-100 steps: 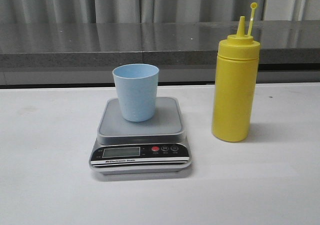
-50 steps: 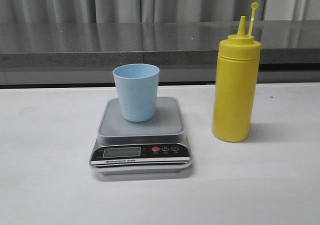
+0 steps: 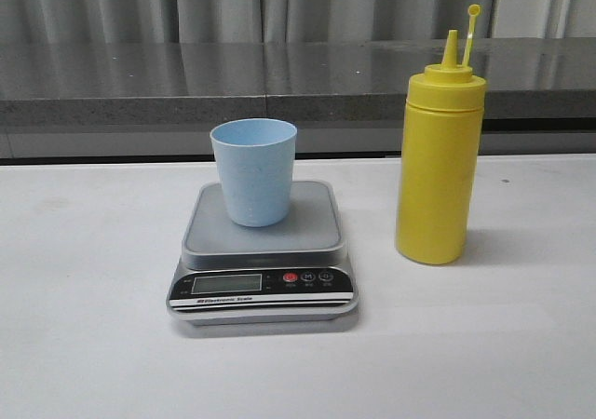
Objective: Pour seasoning into cup on scale with both arms
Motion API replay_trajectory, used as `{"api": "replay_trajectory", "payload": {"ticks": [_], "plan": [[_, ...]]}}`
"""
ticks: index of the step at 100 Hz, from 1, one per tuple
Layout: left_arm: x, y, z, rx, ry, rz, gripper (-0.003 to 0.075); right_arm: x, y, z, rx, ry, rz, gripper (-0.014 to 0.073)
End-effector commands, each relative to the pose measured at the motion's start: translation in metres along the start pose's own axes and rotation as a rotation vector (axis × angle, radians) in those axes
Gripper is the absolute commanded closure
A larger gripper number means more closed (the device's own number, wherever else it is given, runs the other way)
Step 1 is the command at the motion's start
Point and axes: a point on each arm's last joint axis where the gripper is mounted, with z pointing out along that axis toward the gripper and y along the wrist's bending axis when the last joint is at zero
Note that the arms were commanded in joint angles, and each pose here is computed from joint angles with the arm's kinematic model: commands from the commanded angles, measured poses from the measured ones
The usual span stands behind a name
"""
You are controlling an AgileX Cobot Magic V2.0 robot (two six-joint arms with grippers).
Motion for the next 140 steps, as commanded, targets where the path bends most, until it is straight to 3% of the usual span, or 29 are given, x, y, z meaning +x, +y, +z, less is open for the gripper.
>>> {"api": "replay_trajectory", "payload": {"ticks": [1,19,77,108,140], "plan": [[-0.016,0.000,-0.002,-0.004,-0.102,-0.019,0.0740,-0.015,0.000,-0.003,0.003,-0.119,-0.006,0.0662],[-0.008,0.001,0.000,-0.013,-0.090,0.011,0.0740,-0.015,0.000,-0.003,0.003,-0.119,-0.006,0.0662],[0.080,0.004,-0.009,-0.027,-0.137,0.031,0.0740,-0.015,0.000,-0.003,0.003,-0.119,-0.006,0.0662],[0.089,0.011,-0.006,-0.131,-0.149,0.018,0.0740,-0.015,0.000,-0.003,0.003,-0.119,-0.006,0.0662],[0.088,0.011,-0.006,-0.133,-0.158,0.018,0.0740,-0.015,0.000,-0.003,0.003,-0.119,-0.006,0.0662]]}}
